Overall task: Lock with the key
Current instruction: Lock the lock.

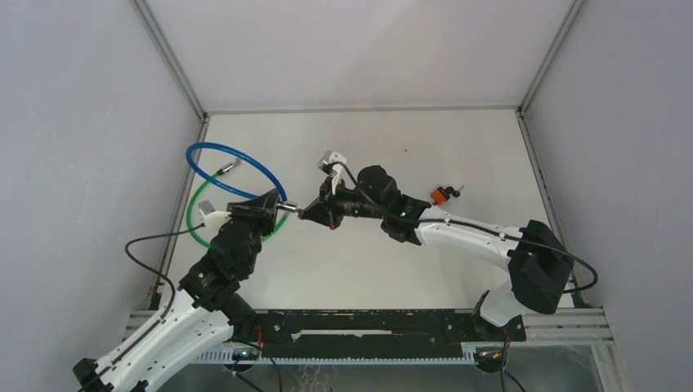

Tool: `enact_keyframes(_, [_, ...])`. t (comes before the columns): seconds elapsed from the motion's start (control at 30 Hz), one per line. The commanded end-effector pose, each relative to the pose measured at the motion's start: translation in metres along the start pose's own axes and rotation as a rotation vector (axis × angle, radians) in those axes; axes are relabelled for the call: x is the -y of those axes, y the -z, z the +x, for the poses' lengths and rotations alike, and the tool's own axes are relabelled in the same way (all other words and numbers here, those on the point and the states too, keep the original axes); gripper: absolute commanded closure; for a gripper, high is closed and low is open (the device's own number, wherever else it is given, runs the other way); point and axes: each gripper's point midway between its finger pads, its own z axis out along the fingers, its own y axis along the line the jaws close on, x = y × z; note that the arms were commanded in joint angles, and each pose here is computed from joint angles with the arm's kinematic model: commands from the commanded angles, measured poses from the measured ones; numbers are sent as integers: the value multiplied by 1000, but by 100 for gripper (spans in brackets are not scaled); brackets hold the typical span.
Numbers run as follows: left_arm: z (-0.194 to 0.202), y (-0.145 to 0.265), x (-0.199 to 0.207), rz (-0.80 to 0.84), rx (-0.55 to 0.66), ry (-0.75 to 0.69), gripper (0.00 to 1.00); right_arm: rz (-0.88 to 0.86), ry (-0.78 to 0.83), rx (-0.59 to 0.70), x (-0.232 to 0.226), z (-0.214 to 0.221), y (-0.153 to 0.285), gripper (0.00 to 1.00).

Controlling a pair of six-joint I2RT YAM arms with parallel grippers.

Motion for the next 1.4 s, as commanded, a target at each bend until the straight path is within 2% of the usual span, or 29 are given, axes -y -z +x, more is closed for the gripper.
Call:
enact_keyframes(0.0, [-4,7,37,102,-12,120,100,153,304,37,1,-16,0,100])
enact_keyframes(0.23, [-8,9,33,91,0,122,100,305,615,86,16,-6,5,100])
enact_keyframes(0.33, [-8,8,31,82,-2,119,100,363,688,91,19,-4,6,100])
enact_keyframes(0.87, [-8,10,25,63,-5,128,100,452,801,62,30,0,6,100])
enact_keyframes(1.13, [-10,10,23,61,5,135,100,449,749,57,30,3,8,100])
enact_keyframes(1.37, [-11,10,20,52,13,146,100,412,687,62,24,5,9,66])
